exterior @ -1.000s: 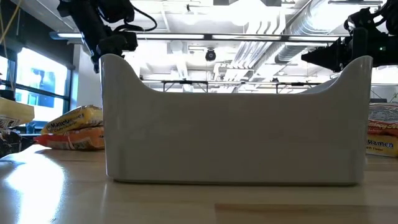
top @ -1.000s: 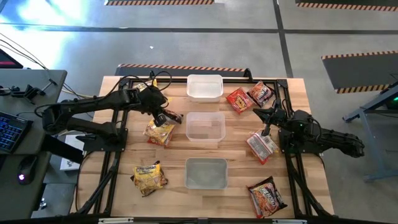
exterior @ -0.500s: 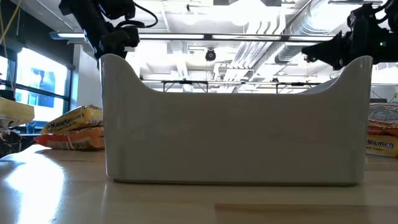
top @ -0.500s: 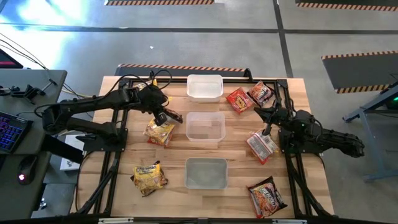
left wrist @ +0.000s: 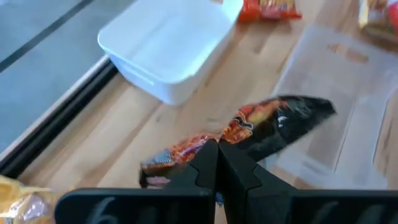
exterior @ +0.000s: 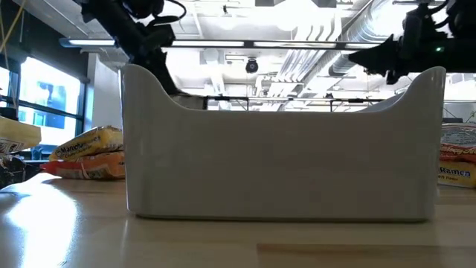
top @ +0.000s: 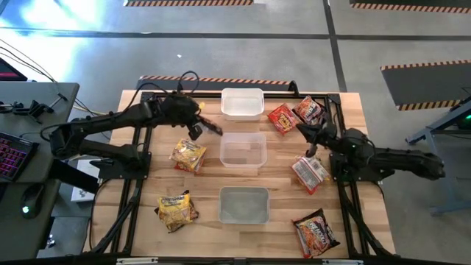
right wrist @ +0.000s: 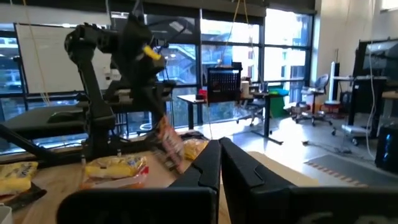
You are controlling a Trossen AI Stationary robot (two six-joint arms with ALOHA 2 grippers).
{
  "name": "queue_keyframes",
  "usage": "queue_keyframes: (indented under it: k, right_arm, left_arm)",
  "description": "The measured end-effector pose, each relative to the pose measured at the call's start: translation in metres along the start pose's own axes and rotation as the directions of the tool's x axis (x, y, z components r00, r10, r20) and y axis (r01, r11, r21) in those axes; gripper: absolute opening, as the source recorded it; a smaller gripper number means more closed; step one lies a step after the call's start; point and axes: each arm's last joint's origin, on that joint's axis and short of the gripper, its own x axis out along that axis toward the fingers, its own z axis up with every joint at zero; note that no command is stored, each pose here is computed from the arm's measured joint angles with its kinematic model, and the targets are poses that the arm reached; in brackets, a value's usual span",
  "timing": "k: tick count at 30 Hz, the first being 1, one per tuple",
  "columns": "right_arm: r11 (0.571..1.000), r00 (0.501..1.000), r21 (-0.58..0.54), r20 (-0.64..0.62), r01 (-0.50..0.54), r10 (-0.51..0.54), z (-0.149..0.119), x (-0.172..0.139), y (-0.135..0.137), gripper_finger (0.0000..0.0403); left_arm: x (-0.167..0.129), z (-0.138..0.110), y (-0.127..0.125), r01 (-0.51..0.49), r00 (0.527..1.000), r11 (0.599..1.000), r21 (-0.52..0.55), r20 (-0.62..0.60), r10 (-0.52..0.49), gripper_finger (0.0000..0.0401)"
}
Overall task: Sort Maruchan noodles
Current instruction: Put the black noodle pack into the white bin
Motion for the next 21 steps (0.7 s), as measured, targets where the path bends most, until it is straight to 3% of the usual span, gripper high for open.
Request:
queue_keyframes:
  k: [7,17,21]
  right_arm:
    - [1.0,0.997,0.022,-0.083,-0.006,0.008,-0.007,0.023,0.004,0.0037]
    - [0.992,0.976,-0.03,-0.186,-0.119,0.112,0.006,0.084,0.016,0.0201]
    - [0.986,0.97,-0.062,-0.198,-0.153,0.138,0.005,0.114,0.021,0.0244]
  left_arm:
    - [-0.005,0.018,0.001,0.02,0.991,0.999,-0.032,0.134,-0.016,0.0]
    - [-0.011,0.039,-0.003,0.13,0.942,0.991,-0.045,0.316,-0.109,0.0]
    - [-0.013,0.043,-0.004,0.151,0.926,0.988,-0.038,0.356,-0.128,0.0]
